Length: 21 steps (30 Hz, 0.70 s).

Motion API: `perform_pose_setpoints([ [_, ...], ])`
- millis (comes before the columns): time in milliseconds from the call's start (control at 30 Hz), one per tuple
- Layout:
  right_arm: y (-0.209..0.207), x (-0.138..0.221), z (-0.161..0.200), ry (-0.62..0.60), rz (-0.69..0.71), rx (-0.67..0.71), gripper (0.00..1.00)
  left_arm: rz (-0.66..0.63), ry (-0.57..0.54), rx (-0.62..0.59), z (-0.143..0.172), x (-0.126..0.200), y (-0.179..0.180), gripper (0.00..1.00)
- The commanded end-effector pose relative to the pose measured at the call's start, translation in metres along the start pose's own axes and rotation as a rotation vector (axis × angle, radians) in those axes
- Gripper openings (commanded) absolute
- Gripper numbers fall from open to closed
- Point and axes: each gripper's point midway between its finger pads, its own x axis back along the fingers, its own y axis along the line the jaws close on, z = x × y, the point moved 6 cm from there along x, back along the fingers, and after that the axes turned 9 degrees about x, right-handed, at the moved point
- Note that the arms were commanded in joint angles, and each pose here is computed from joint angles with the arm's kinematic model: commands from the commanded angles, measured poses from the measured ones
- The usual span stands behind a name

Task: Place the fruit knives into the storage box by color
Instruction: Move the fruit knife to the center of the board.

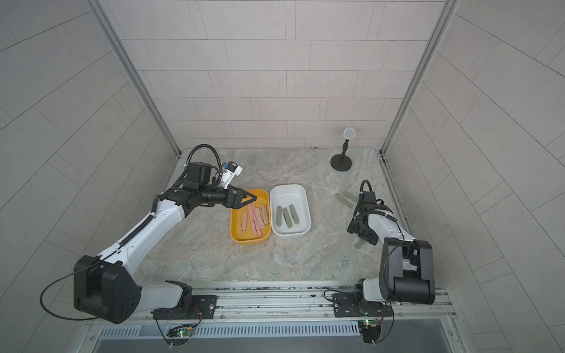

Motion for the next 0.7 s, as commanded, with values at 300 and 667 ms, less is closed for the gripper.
perform_pose_setpoints([
  [300,0.008,-0.017,-0.003,0.06,-0.052,0.007,0.59,-0.011,0.008,-0.017,0.002,-0.003,0.003,0.88],
  [667,0.037,-0.015,-0.009,0.076,-0.044,0.137,0.32,-0.037,0.01,-0.025,0.003,-0.001,0.006,0.88],
])
